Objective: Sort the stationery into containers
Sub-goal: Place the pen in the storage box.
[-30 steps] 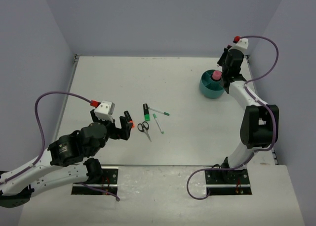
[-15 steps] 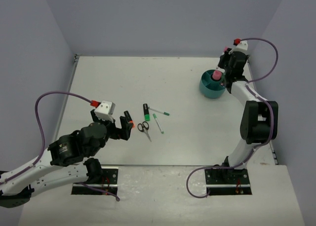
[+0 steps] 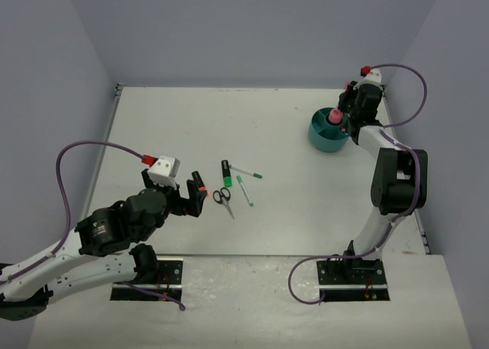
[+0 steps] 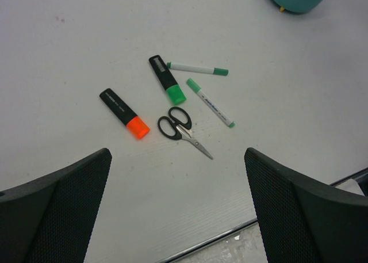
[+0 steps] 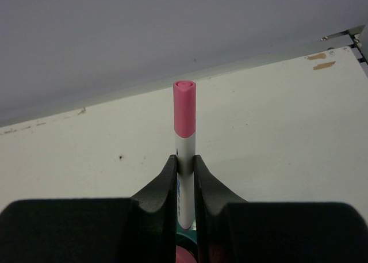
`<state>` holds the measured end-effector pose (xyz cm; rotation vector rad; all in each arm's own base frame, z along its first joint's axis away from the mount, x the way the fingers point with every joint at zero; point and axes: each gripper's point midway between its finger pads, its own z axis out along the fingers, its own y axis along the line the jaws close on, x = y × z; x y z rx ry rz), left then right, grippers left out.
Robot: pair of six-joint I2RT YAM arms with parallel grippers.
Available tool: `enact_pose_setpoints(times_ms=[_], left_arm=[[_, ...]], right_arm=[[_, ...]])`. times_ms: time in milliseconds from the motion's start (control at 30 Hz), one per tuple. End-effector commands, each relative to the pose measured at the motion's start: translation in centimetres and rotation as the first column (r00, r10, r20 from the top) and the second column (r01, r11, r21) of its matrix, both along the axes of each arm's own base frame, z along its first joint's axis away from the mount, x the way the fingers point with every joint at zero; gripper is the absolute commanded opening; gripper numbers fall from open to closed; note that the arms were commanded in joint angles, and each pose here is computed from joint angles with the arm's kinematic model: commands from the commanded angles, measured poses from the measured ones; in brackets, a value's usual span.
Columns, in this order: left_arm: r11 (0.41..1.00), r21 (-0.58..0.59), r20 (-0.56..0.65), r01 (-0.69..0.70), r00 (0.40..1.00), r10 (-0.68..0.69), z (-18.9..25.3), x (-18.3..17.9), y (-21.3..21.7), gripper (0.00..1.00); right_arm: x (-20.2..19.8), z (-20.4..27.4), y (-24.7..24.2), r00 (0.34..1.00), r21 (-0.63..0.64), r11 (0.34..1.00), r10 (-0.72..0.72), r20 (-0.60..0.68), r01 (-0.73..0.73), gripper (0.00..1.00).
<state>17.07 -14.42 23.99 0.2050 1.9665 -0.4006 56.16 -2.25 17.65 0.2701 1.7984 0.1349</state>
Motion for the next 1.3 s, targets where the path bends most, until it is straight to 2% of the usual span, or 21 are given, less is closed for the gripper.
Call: enact_pose_setpoints(times_ms=[0, 100, 267, 333, 400, 533, 767, 967, 1033, 1167, 1267], left_arm=[[1.000, 0.001, 0.029, 0.014, 0.999, -0.014, 0.5, 0.4, -0.4, 1.00], [1.000, 0.000, 0.030, 0.012, 0.999, -0.012, 0.6, 0.4, -0.4, 1.00], [1.000, -0.004, 0.033, 0.011, 0.999, -0.011, 0.6, 0.3, -0.3, 1.00], [1.000, -0.005, 0.036, 0.010, 0.999, -0.010, 0.7, 0.3, -0.2, 1.00], [1.000, -0.008, 0.036, 0.010, 0.999, -0.010, 0.7, 0.3, -0.2, 1.00], [1.000, -0.013, 0.038, 0.008, 0.999, -0.007, 0.8, 0.3, -0.1, 1.00], [1.000, -0.018, 0.041, 0.005, 0.999, -0.004, 0.9, 0.3, 0.0, 1.00], [1.000, -0.013, 0.039, 0.001, 0.999, -0.001, 0.8, 0.3, 0.0, 1.00], [1.000, -0.011, 0.038, -0.002, 0.999, 0.003, 0.8, 0.4, 0.0, 1.00], [0.999, 0.000, 0.030, -0.039, 0.999, 0.038, 0.7, 0.6, 0.4, 1.00], [0.995, 0.022, 0.016, -0.094, 0.996, 0.093, 0.3, 1.0, 1.1, 1.00]], right_arm=[[0.2, 0.1, 0.9, 0.999, 0.003, 0.999, 0.048, 0.025, -0.048, 0.04], [0.1, -0.5, 1.1, 0.998, 0.005, 0.998, 0.062, 0.012, -0.062, 0.07], [-0.2, -0.3, 1.3, 0.997, 0.011, 0.997, 0.072, 0.008, -0.072, 0.16], [-0.3, -0.2, 1.5, 0.997, 0.012, 0.997, 0.080, 0.005, -0.080, 0.26], [-0.5, -0.2, 1.6, 0.996, 0.018, 0.996, 0.088, 0.003, -0.088, 0.28], [-0.8, 0.0, 1.9, 0.995, 0.025, 0.994, 0.103, -0.007, -0.103, 0.43], [-1.5, 2.3, 2.2, 0.994, 0.030, 0.994, 0.108, 0.028, -0.109, 0.42], [-3.5, 9.2, 2.2, 0.983, 0.042, 0.994, 0.092, 0.160, -0.100, 0.42], [-5.1, 13.0, 2.5, 0.970, 0.067, 0.993, 0.081, 0.228, -0.099, 0.42], [-8.5, 17.6, 3.8, 0.958, 0.127, 0.987, 0.055, 0.282, -0.094, 0.44], [-10.9, 18.9, 7.0, 0.968, 0.123, 0.981, 0.120, 0.219, -0.149, 0.46]])
